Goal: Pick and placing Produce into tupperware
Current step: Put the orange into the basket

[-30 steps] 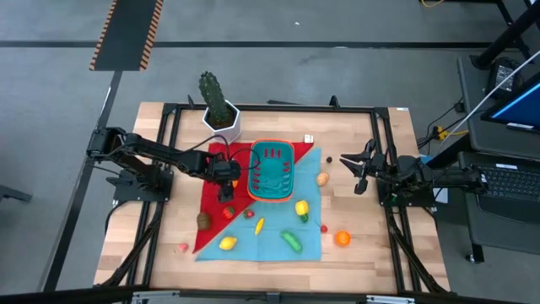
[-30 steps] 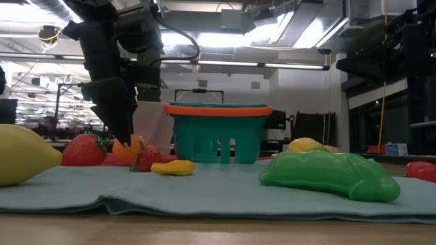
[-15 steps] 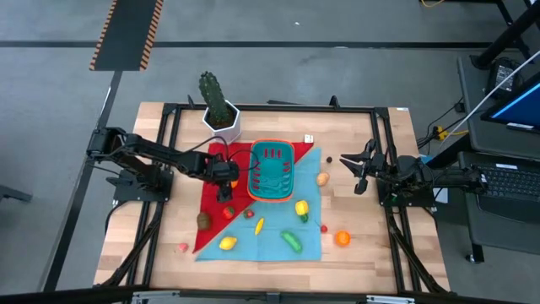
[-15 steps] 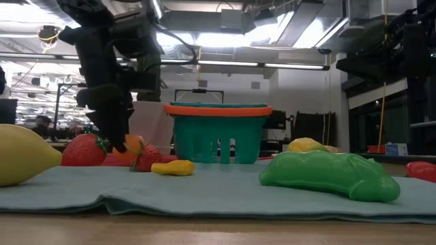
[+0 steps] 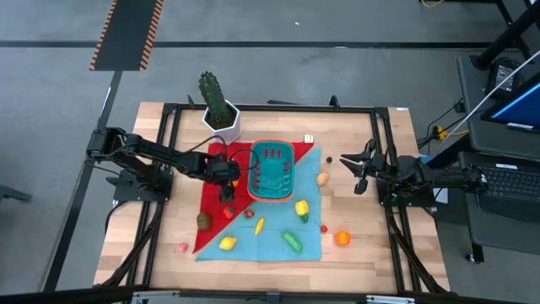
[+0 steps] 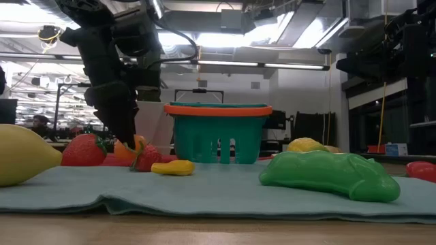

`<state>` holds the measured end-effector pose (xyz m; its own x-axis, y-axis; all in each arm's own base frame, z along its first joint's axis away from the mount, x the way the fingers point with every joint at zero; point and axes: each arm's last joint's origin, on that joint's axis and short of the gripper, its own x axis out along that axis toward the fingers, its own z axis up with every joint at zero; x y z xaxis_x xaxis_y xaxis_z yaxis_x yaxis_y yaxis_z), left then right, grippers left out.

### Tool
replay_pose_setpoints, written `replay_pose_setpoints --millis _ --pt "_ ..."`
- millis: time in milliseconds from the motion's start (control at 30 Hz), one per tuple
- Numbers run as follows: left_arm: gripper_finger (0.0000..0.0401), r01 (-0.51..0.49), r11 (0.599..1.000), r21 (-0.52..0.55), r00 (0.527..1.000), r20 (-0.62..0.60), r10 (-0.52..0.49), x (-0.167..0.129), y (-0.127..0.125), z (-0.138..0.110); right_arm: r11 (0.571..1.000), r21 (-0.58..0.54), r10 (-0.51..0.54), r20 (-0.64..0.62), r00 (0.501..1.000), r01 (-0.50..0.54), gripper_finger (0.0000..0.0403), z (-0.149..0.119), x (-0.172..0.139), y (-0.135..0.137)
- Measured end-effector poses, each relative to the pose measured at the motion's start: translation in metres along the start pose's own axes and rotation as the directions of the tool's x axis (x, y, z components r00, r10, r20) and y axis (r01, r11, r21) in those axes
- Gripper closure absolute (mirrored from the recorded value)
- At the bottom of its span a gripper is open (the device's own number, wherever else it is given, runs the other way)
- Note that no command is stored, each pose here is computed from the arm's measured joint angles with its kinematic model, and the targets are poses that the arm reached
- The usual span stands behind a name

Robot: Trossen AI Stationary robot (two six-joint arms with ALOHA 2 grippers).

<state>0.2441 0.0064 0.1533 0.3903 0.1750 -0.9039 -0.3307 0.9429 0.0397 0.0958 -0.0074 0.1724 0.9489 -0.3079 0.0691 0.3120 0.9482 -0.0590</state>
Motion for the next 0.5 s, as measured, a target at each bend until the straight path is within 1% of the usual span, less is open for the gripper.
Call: replay_pose_setpoints --millis 167,367,500 --pt "0.0129 -0.003 1.0 0.001 1.0 -0.009 0.003 0.002 0.0 0.0 1.0 0.0 0.0 0.0 1.0 0.0 0.033 0.0 0.0 0.0" --pt "0.0165 -0.019 1.0 0.007 0.999 -0.033 0.019 0.011 -0.002 -0.001 1.0 0.0 0.0 0.0 1.0 0.0 0.033 0.0 0.0 0.0" --pt "0.0167 -0.022 1.0 0.007 0.999 -0.039 0.022 0.012 -0.002 -0.001 1.0 0.0 -0.001 0.0 1.0 0.001 0.033 0.0 0.0 0.0"
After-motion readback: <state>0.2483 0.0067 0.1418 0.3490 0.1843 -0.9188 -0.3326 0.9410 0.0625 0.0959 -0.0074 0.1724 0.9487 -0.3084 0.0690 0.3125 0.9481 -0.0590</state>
